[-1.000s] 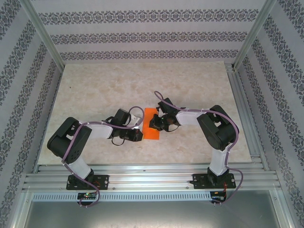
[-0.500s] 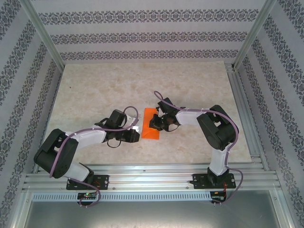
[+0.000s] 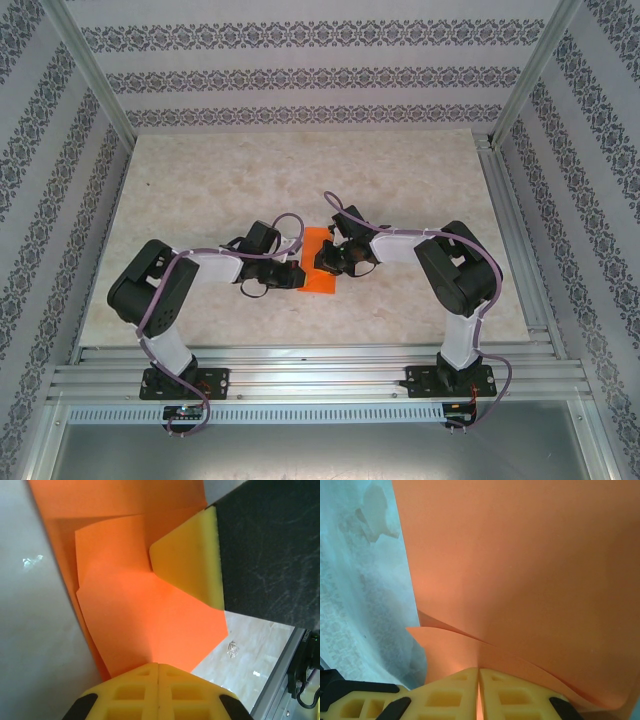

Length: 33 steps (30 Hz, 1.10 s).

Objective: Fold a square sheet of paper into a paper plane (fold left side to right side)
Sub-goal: Fold the triangle a second time at the center of the table.

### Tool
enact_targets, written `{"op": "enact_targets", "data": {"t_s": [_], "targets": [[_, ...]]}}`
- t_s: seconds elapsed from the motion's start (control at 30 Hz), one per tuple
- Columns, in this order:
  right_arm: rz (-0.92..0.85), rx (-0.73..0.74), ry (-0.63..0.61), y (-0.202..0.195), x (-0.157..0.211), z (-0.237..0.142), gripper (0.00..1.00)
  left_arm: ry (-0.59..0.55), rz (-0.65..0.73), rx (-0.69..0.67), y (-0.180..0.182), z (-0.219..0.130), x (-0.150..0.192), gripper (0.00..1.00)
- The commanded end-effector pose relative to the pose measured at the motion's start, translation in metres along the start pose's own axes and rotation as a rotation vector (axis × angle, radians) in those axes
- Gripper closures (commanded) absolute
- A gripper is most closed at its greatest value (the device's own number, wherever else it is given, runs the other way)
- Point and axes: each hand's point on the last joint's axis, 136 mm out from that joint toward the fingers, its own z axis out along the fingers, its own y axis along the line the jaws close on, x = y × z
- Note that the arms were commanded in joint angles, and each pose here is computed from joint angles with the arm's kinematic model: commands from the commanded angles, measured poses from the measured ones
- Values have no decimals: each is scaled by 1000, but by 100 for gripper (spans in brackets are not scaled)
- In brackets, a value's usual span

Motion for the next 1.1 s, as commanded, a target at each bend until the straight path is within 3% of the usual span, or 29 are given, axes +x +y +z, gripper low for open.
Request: {"op": "enact_targets", "data": {"t_s": [0.0,0.43,0.57,1.07], "targets": [[33,131,37,-37,12,12,88,-27,4,17,-1,2,-9,95],[-78,39,-103,22,-19,-44,87,58,-30,-160,39,4,42,96],[-55,25,-98,25,-3,-36,95,57,-13,-177,37,5,42,96],[-43,37,16,23,32,5,97,68,29,-230,36,6,44,96]]}}
